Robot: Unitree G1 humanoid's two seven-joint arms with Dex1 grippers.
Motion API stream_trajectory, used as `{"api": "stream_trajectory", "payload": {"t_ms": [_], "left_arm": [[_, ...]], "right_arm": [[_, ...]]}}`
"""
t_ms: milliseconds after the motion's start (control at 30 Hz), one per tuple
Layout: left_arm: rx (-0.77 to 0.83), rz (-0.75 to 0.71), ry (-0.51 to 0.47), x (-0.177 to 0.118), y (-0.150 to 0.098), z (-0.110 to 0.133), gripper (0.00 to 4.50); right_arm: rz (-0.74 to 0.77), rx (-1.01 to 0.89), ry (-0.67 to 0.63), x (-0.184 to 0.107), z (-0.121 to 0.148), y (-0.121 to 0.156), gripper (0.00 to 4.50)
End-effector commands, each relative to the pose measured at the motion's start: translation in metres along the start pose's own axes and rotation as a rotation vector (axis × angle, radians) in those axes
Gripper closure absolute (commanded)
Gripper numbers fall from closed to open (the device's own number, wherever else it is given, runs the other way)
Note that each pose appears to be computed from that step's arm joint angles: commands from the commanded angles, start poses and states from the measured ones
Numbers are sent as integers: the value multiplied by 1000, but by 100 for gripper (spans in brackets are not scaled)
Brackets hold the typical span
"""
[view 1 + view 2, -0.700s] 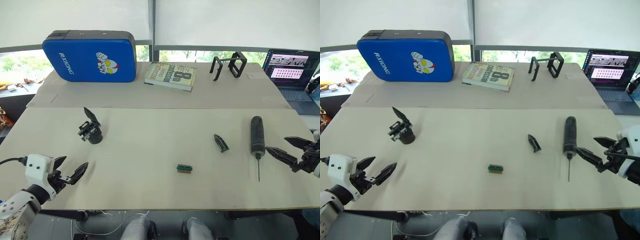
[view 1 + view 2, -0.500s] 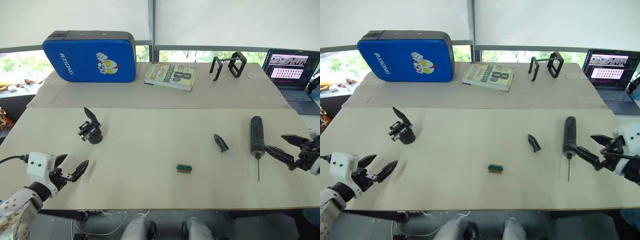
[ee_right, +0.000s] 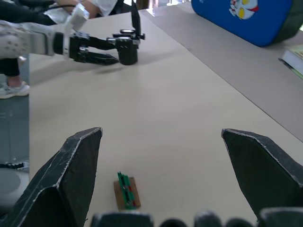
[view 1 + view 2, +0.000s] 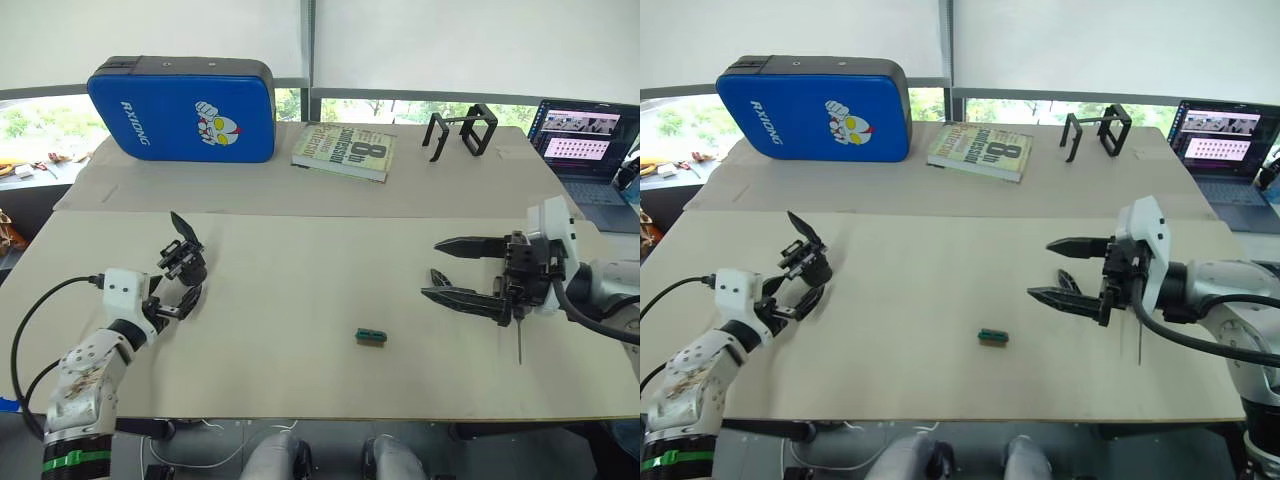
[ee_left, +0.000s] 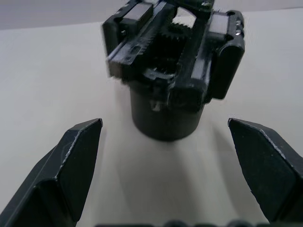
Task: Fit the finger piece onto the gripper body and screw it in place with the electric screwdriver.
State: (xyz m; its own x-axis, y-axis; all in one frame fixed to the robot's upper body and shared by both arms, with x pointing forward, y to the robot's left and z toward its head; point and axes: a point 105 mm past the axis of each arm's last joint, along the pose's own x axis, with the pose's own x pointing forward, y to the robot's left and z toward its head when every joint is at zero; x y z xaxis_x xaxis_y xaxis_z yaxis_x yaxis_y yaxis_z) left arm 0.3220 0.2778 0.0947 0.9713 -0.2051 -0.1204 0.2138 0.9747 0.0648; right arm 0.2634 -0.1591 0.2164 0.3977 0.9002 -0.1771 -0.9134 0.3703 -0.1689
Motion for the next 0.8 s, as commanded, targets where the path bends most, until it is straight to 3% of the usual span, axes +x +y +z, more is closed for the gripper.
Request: {"api": "stream_trajectory", "payload": {"t_ms": [33, 200, 300, 400, 567, 700, 800], "left_arm": [[30, 23, -37, 12, 1, 7, 0], [34, 56, -72, 24, 0, 8, 0], [34, 78, -106, 28, -3, 8, 82], [27, 88, -146, 31, -7, 10, 213], [24, 108, -194, 23, -25, 22, 215], [-42, 27, -243, 11, -83, 35, 215], [-87, 97, -232, 15, -106, 39, 215]], "right_arm": [[37, -68, -17, 9, 7, 7, 4], [75, -57, -19, 14, 8, 11, 4], [77, -48, -15, 15, 5, 11, 0], [78, -39, -11, 16, 3, 12, 0], [84, -35, -13, 19, 2, 17, 0], [70, -30, -22, 20, 0, 19, 0], [59, -23, -28, 22, -2, 20, 0]]}}
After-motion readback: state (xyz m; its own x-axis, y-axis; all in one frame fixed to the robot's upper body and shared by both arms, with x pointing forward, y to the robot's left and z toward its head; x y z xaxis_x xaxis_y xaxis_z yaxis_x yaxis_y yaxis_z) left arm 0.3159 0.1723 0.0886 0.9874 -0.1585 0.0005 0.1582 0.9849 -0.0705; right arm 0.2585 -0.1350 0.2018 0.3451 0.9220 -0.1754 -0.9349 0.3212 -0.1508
